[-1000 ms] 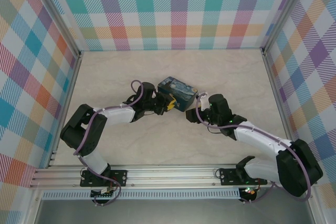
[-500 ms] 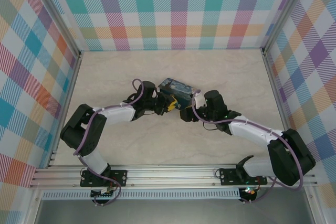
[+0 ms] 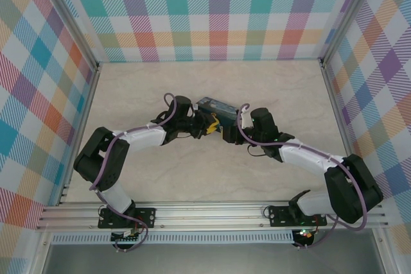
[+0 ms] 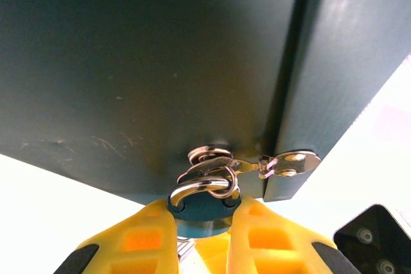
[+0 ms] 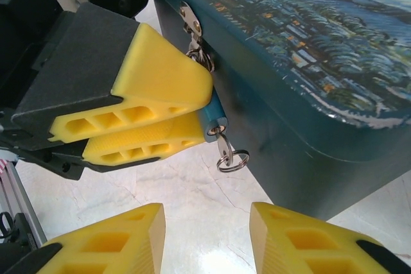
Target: Unlock the padlock with the key
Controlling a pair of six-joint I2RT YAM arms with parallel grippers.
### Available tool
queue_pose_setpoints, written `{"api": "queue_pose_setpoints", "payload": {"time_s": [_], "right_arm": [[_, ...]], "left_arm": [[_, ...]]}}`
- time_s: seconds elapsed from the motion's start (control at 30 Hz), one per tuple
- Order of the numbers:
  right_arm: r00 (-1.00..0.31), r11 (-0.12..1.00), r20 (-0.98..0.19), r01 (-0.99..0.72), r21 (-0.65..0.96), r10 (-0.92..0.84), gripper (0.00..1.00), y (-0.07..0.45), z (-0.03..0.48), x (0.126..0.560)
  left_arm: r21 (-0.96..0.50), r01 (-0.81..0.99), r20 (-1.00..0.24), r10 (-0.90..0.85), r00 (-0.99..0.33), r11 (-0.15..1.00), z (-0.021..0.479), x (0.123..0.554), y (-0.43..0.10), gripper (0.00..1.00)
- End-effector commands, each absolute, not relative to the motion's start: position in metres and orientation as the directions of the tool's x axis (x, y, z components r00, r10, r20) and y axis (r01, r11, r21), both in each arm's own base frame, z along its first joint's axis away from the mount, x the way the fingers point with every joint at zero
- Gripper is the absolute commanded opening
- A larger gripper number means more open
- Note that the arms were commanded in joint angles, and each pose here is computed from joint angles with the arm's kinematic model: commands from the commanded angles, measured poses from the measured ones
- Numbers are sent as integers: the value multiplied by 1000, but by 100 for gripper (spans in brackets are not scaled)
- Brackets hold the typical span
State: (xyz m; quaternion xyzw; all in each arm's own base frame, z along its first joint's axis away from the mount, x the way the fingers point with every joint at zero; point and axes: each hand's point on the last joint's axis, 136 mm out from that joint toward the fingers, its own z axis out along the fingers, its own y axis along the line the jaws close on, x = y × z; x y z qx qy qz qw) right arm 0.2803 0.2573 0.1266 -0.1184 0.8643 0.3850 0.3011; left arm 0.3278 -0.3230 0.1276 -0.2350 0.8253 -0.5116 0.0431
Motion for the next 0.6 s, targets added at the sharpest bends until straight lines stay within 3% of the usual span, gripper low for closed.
{"api": "queue_pose_setpoints", "payload": {"time_s": [0.0,0.4,0.57], "right_arm": [[-791,662,-608,-420,621,69,38,263,137,291],[-776,672,-616,-385,633,136,33,265,134,312],[-774,614,-616,-418,670,145,33,276,141,314]], "left_arm": [[-902,-272,139,-373,-918,334,155,325,-339,3],[-904,-276,155,-354,-922,325,153,322,-351,3],[-901,-280,155,-356,-921,331,151,322,-353,3]]}}
